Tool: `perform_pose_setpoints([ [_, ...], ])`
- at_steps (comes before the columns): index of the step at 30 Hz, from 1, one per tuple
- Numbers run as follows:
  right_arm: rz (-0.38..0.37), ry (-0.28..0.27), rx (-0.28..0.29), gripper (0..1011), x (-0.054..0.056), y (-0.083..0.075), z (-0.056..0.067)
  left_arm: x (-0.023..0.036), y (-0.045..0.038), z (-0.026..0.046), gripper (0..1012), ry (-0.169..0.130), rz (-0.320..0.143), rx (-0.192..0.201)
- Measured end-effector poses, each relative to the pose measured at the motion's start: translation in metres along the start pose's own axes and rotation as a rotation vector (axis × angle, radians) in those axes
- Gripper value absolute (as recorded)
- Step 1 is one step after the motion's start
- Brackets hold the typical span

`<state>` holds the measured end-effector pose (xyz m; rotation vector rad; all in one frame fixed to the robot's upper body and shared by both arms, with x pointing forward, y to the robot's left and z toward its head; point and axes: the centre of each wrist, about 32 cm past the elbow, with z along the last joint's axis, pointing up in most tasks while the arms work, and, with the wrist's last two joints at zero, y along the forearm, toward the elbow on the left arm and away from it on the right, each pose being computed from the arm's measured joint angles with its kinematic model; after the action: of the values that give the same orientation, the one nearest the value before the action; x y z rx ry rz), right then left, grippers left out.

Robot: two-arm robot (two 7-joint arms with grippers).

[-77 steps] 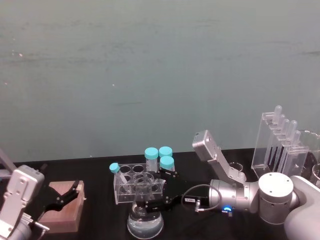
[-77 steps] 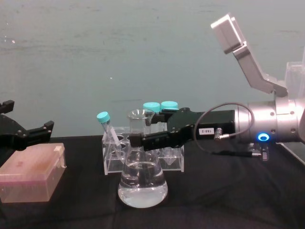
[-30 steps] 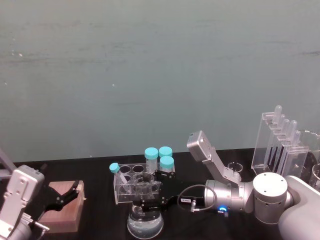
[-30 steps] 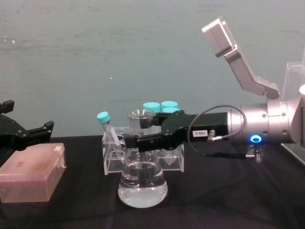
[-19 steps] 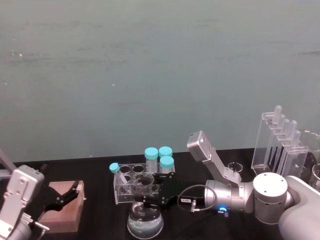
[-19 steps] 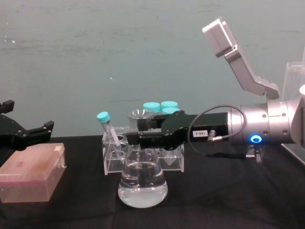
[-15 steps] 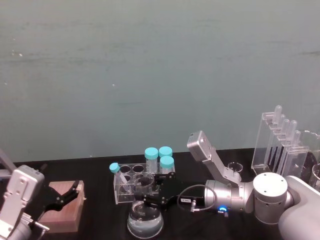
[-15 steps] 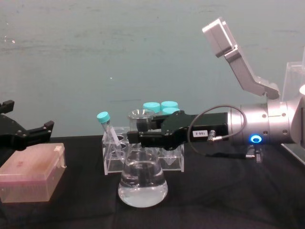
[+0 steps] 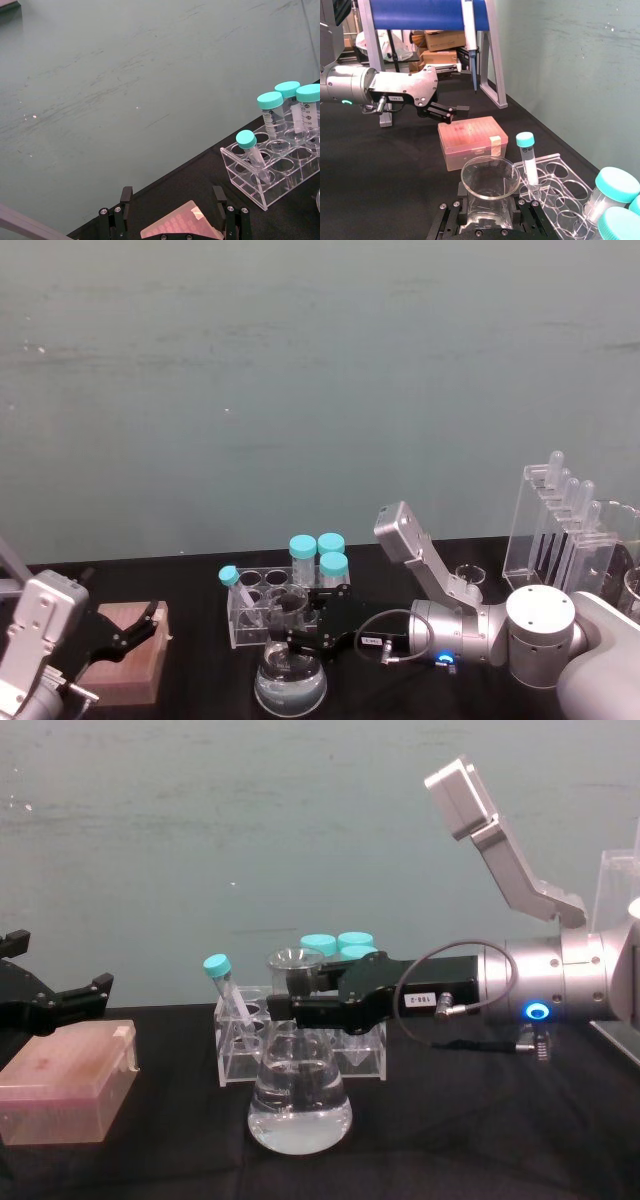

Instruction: Place the experimental apparatus aside using one hand.

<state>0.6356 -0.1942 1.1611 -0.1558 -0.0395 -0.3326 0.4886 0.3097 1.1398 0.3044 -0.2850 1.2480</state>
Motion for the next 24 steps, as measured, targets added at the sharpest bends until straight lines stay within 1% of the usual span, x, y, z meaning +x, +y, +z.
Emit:
perform_pose_setpoints([
  [5, -0.003, -0.005, -0.001, 458, 0.0, 0.0, 0.0, 0.0, 0.0, 0.0, 1000, 0.0, 0.0, 0.0],
  [9, -0.019, -0.017, -0.005, 458, -0.002, -0.002, 0.002, 0.0, 0.0, 0.0, 1000, 0.0, 0.0, 0.0],
  [19, -0.053, -0.044, 0.004, 458, -0.006, -0.012, 0.008, 0.0, 0.0, 0.0, 1000, 0.0, 0.0, 0.0],
  [24, -0.068, -0.046, 0.017, 457, -0.008, -0.019, 0.012, 0.0, 0.0, 0.0, 1000, 0.0, 0.0, 0.0],
])
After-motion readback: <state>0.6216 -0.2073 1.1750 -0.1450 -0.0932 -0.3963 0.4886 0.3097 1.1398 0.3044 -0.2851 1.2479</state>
